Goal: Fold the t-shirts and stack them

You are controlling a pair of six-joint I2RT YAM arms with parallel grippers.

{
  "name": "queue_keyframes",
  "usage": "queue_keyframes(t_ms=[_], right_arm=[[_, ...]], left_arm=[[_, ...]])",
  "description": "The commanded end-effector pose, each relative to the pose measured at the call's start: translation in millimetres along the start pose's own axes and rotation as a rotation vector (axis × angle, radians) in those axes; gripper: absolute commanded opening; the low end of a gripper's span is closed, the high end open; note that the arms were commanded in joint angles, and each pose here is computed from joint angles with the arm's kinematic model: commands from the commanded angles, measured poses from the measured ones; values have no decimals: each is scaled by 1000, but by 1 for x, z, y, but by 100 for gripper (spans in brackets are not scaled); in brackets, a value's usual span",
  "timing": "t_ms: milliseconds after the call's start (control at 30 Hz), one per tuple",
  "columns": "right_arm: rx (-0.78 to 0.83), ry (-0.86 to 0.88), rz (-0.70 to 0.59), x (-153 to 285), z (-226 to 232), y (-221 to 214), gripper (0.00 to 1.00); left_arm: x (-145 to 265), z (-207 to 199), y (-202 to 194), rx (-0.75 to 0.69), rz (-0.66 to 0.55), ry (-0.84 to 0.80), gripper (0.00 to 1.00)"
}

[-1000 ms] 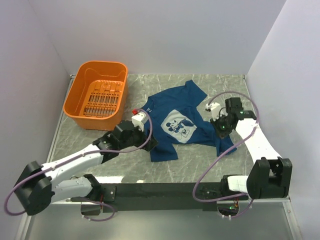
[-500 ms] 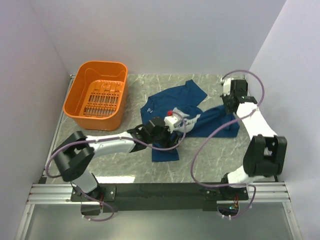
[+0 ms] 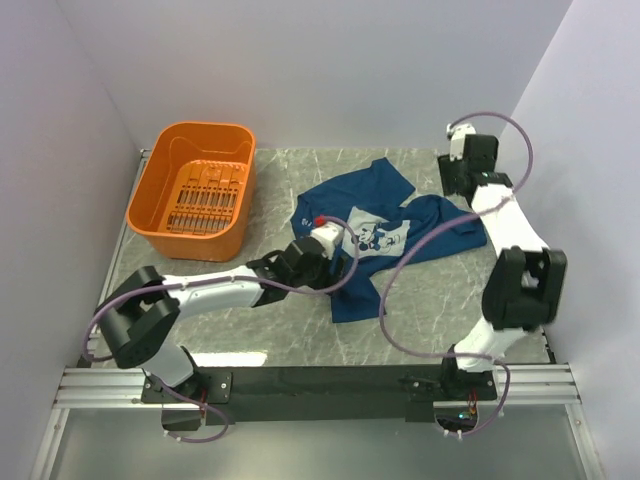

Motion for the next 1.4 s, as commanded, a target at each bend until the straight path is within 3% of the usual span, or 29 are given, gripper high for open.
queue_keyframes(t_ms=[0, 33, 200, 400, 633, 900, 1000, 1033, 1100, 1133, 1167, 1367], right_arm=[[186, 360, -67, 58, 12, -12, 63], [200, 509, -41, 62, 28, -37, 63], [173, 769, 84, 88, 54, -98, 62], [142, 1122, 319, 95, 111, -137, 60], [185, 1136, 460, 83, 168, -146, 60], [233, 1054, 553, 74, 191, -164, 57], [262, 1071, 576, 77, 197, -167, 47], [270, 1102, 573, 81, 199, -164, 35], [333, 1165, 563, 94, 207, -159, 21], [358, 1193, 550, 100, 211, -156, 5], [396, 1236, 517, 112, 212, -150, 0], [737, 1403, 256, 195, 276, -108, 0]], left_arm=[[14, 12, -1, 291, -26, 121, 79], [15, 17, -4, 359, -20, 144, 78], [11, 4, -15, 610, 26, 82, 76], [22, 0, -1, 644, -41, 90, 77], [87, 14, 8, 600, -259, 92, 82], [153, 32, 1, 623, -395, 145, 90], [171, 34, 0, 647, -441, 133, 90], [176, 35, -3, 650, -446, 130, 89], [181, 35, -4, 666, -450, 122, 89], [184, 35, -6, 669, -452, 118, 89], [186, 35, -7, 675, -450, 118, 89], [202, 38, -6, 685, -467, 141, 88]])
Point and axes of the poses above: each gripper's point midway between its finger pads, its own x axis back along the fingers, its own z axis along the line the jaws close on, y = z × x, the point moved 9 cm from there along x, back along the fingers, and after that the axes turned 3 degrees about -x, right-handed, at the moved point
